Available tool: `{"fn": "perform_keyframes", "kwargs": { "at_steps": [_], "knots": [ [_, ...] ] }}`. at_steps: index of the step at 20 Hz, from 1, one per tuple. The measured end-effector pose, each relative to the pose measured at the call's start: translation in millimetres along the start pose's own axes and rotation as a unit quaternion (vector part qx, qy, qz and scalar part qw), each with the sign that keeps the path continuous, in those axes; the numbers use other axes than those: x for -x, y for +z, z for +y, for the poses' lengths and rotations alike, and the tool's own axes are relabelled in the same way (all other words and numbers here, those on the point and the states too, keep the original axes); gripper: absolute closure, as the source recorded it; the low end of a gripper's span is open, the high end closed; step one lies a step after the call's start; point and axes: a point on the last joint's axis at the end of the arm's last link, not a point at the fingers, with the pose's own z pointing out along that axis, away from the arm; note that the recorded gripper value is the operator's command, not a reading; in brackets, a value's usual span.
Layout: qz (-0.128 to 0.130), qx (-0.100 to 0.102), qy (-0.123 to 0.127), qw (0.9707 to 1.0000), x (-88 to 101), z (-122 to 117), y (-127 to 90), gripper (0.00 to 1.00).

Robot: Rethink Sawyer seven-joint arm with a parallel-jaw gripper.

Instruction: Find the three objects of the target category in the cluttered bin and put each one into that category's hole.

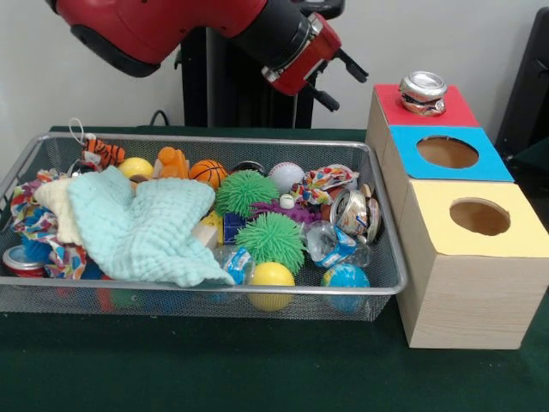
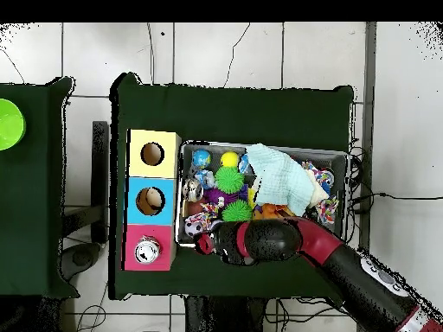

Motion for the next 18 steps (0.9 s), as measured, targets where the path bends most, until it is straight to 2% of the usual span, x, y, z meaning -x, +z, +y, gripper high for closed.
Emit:
{"fn": "perform_keyframes", "kwargs": {
  "at_steps": [3, 8, 9, 12, 18],
  "knots": [
    [-0.003, 0.000, -0.013, 0.9999, 6.8, 7, 0, 0.00],
    [0.005, -0.012, -0.036, 0.9993, 14.0, 22, 9, 0.00],
    [0.010, -0.019, -0.050, 0.9985, 18.2, 32, 14, 0.00],
    [0.017, -0.030, -0.071, 0.9969, 24.5, 47, 23, 0.00],
    [0.027, -0.041, -0.103, 0.9935, 33.4, 72, 38, 0.00]
  ]
}}
